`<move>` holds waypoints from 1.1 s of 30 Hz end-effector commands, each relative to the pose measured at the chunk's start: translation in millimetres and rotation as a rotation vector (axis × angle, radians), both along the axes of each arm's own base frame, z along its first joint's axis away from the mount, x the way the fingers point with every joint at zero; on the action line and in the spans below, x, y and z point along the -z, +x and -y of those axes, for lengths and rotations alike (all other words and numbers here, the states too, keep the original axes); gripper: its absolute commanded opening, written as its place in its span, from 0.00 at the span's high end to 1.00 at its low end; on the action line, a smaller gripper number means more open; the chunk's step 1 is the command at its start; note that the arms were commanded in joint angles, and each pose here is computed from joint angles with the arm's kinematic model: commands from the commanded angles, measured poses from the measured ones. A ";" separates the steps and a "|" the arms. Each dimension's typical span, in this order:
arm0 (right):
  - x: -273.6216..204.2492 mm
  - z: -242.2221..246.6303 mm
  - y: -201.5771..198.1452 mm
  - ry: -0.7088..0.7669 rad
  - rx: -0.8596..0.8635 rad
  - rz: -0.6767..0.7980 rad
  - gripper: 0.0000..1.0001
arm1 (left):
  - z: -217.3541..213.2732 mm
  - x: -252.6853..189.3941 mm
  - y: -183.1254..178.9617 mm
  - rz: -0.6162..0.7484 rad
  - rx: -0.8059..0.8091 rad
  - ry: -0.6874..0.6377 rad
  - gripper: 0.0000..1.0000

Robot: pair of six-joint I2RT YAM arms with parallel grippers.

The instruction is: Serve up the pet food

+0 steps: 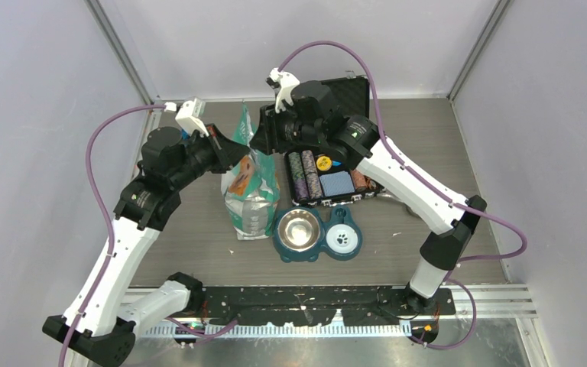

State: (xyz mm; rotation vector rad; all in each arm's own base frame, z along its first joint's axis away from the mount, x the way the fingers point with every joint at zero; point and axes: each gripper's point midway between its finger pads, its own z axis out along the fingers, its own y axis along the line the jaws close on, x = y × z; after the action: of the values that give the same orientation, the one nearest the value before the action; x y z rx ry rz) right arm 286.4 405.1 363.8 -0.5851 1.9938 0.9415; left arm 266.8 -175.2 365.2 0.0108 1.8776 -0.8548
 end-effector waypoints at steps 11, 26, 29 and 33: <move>-22.8 -13.6 -12.4 0.047 -0.054 -0.026 0.71 | 15.4 8.7 -5.5 -0.005 0.071 0.052 1.00; -16.8 13.4 32.2 -0.110 0.173 0.185 0.95 | -20.9 10.9 -7.4 0.002 -0.115 0.091 1.00; -18.3 36.7 49.1 -0.243 0.275 0.319 0.95 | -48.5 17.7 -8.4 -0.006 -0.243 0.146 1.00; -24.5 42.0 50.7 -0.299 0.300 0.393 0.95 | -55.1 16.3 -9.0 -0.002 -0.268 0.166 1.00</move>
State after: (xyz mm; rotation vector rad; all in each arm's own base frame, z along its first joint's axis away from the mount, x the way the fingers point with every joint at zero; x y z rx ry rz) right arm 305.1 403.3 361.8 -0.6360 1.9159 0.5960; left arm 257.0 -139.8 353.5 -0.0925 1.8877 -0.6326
